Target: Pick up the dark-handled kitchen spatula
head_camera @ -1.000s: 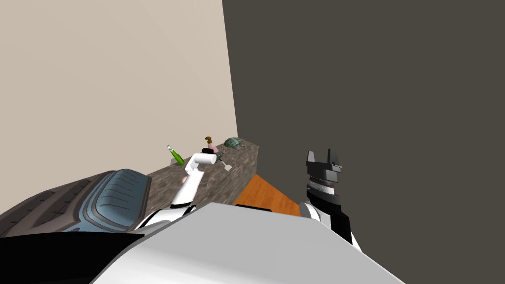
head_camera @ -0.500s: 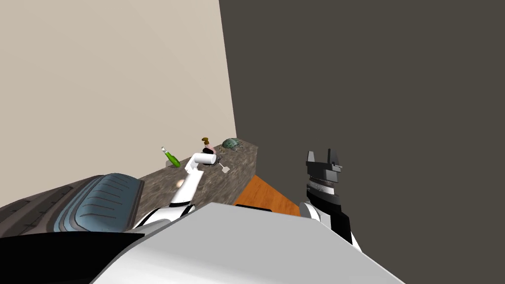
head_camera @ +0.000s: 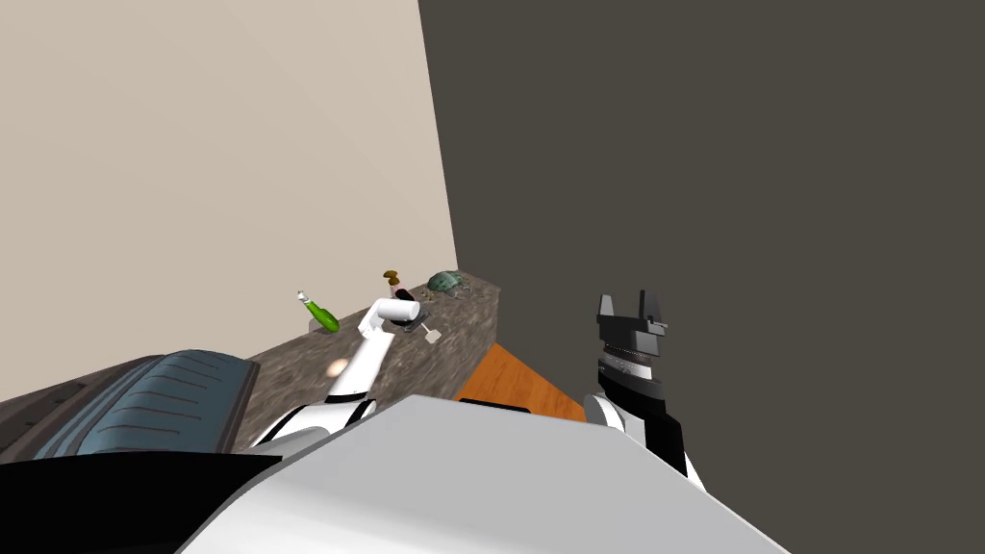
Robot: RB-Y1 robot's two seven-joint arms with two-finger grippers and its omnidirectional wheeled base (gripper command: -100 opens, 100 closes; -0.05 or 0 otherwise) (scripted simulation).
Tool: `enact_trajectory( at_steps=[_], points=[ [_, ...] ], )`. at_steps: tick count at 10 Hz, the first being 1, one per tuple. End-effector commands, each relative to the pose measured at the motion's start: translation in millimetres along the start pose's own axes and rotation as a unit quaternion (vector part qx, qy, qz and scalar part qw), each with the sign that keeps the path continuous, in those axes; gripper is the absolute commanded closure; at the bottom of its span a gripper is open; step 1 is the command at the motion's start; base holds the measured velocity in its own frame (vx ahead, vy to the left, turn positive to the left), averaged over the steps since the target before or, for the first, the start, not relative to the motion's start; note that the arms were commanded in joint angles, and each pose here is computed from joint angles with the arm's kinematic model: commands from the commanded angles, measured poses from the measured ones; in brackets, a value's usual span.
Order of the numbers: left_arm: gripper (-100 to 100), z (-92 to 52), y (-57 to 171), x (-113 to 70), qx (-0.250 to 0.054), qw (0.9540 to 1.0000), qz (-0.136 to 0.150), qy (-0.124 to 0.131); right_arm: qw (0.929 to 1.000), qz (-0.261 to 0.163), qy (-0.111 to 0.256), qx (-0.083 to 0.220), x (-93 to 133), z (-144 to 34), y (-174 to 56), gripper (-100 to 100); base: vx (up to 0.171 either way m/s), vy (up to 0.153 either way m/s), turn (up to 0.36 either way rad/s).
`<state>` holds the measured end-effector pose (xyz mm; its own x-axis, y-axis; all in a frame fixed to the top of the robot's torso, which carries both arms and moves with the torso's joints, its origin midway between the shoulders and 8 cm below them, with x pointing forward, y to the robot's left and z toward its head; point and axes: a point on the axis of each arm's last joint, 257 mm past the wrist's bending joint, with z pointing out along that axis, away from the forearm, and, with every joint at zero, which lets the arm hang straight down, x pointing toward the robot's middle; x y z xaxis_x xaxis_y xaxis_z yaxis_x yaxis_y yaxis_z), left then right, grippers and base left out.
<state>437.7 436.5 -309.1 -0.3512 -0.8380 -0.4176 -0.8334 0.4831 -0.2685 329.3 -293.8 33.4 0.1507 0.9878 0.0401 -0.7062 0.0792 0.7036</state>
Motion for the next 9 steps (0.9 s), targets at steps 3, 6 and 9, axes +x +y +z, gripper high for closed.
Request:
enact_trajectory(
  at_steps=[3,6,9],
  points=[
    [-100,2.9,30.2,9.4,-0.055,0.998,0.015,0.028,1.0,0.0,0.0,0.0,0.0,0.0,0.0,0,0.058,-0.018,-0.03],
    [-100,2.0,52.5,14.3,-0.093,0.9943,0.026,0.046,1.0,0.0,0.0,0.0,0.0,0.0,0.0,0,0.066,-0.033,-0.027],
    [-100,-0.2,71.4,17.4,-0.124,0.9898,0.035,0.061,1.0,0.0,0.0,0.0,0.0,0.0,0.0,0,0.056,-0.019,-0.032]
  ],
)
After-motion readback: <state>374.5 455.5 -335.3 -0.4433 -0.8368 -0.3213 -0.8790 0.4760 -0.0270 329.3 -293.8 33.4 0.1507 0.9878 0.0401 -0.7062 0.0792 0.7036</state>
